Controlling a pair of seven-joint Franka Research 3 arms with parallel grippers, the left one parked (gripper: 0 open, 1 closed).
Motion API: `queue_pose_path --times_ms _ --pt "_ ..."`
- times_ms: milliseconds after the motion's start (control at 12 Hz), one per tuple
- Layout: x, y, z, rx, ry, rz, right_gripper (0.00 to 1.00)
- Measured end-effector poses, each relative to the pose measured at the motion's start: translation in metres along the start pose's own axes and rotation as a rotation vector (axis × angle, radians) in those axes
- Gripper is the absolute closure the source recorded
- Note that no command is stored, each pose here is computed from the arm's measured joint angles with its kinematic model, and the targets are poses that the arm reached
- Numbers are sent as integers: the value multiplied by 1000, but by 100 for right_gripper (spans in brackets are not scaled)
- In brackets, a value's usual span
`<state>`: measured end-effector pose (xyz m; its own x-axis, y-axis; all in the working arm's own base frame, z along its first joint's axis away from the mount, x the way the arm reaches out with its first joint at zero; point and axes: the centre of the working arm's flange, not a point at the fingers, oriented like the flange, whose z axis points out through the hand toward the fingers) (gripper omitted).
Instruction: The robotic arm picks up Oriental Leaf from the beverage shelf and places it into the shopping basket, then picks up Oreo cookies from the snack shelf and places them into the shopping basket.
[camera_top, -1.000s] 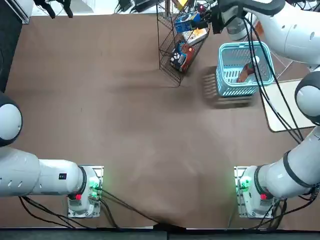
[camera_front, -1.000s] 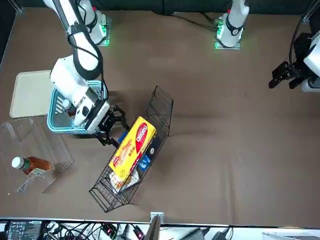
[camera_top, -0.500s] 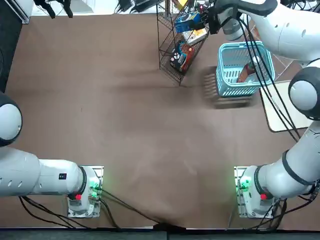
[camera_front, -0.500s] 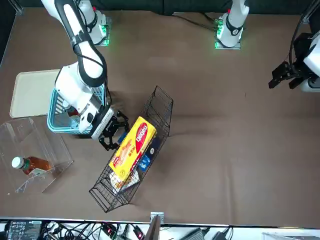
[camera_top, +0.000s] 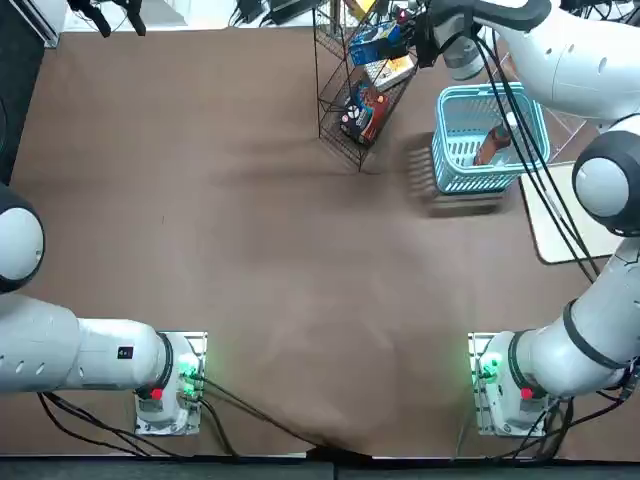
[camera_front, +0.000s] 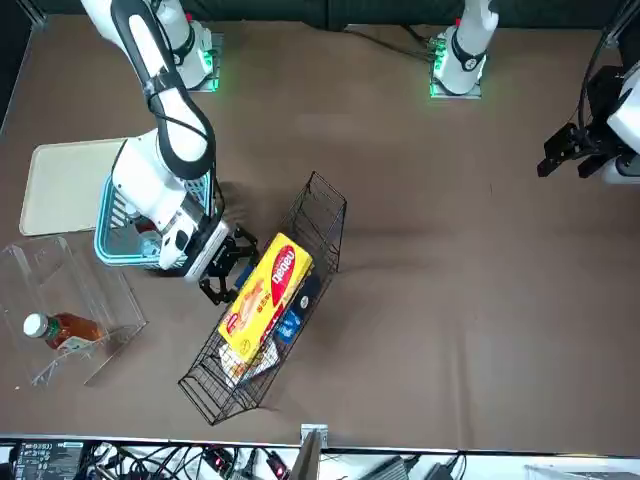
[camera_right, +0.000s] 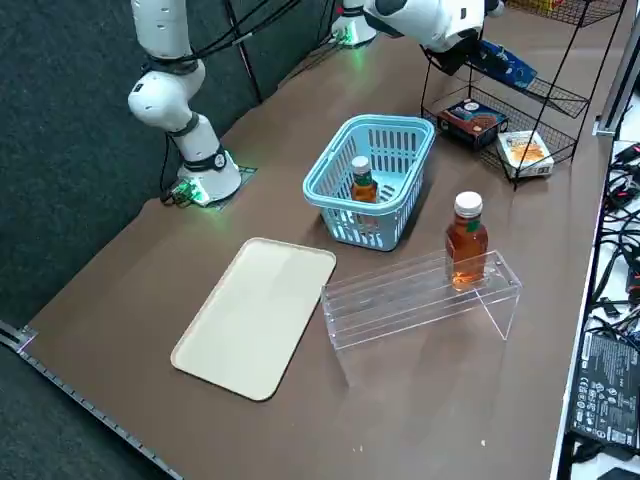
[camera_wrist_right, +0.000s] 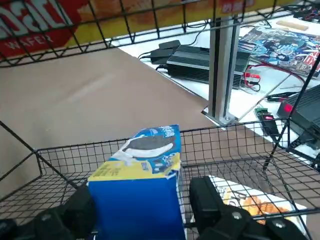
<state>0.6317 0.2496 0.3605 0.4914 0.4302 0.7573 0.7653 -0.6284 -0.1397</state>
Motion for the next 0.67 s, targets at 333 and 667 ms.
queue_pose_path --times_ms 333,667 --pt "2 -1 2 1 -5 -20 2" --pt "4 -3 2 1 -2 -23 17"
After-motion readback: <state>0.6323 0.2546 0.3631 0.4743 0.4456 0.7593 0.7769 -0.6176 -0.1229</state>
